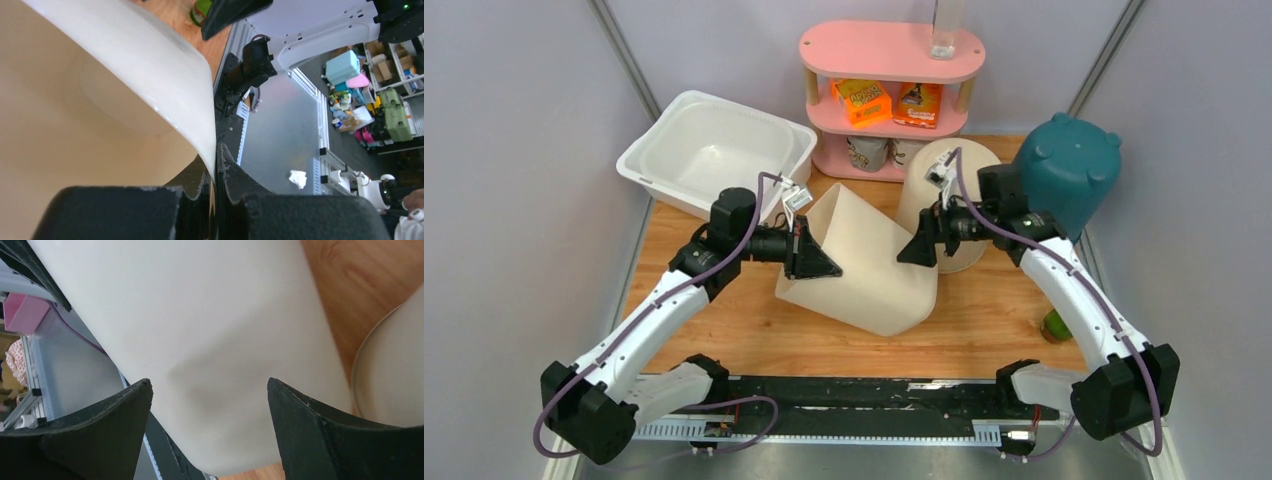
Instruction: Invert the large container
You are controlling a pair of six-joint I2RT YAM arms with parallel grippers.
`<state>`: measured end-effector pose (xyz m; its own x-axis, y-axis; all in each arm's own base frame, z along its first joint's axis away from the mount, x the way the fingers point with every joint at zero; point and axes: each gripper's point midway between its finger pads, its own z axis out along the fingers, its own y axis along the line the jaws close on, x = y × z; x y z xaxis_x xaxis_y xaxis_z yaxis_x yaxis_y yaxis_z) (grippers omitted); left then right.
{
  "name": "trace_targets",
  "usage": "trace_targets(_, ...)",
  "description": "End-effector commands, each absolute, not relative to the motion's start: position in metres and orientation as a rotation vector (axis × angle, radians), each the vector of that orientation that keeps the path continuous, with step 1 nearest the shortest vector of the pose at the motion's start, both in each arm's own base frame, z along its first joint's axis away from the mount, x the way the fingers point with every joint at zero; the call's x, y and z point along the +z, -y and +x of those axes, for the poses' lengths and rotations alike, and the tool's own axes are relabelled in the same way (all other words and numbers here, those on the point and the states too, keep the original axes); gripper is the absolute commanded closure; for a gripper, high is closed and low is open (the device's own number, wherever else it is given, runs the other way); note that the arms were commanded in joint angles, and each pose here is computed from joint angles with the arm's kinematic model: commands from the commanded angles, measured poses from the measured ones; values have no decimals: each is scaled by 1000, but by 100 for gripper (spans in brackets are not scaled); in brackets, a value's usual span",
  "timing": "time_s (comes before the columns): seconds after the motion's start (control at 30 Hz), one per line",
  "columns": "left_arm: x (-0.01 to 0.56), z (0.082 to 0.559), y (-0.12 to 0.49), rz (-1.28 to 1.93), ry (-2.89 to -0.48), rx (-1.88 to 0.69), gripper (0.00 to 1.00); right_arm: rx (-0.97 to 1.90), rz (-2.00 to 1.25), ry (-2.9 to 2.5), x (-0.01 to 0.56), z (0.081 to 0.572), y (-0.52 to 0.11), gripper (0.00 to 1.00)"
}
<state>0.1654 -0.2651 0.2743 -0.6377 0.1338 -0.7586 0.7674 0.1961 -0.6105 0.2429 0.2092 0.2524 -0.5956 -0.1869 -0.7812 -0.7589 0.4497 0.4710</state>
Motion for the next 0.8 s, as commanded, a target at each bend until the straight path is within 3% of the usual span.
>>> trace_targets(0.0,243,172,261,705,-2013,-1446,88,983,-799,-2202,211,237,-215,13)
trace_targets(0.07,223,164,252,702,-2077,-1419,74,933,-732,-2280,197,239,-210,12)
trace_targets(0.1,218,158,248,704,-2106,-1413,62,927,-723,-2304,192,237,-208,12)
trace_targets(0.3,193,142,227,704,-2214,-1299,35,839,-708,-2352,188,230,-193,12)
trace_targets(0.53,187,159,210,597,-2330,-1142,16,971,-722,-2406,179,208,-200,10)
trace_targets(0.63,182,163,202,542,-2388,-1089,12,1174,-756,-2406,171,191,-215,10)
trace_targets(0.77,178,167,190,504,-2434,-1031,9,1241,-779,-2325,174,192,-223,14)
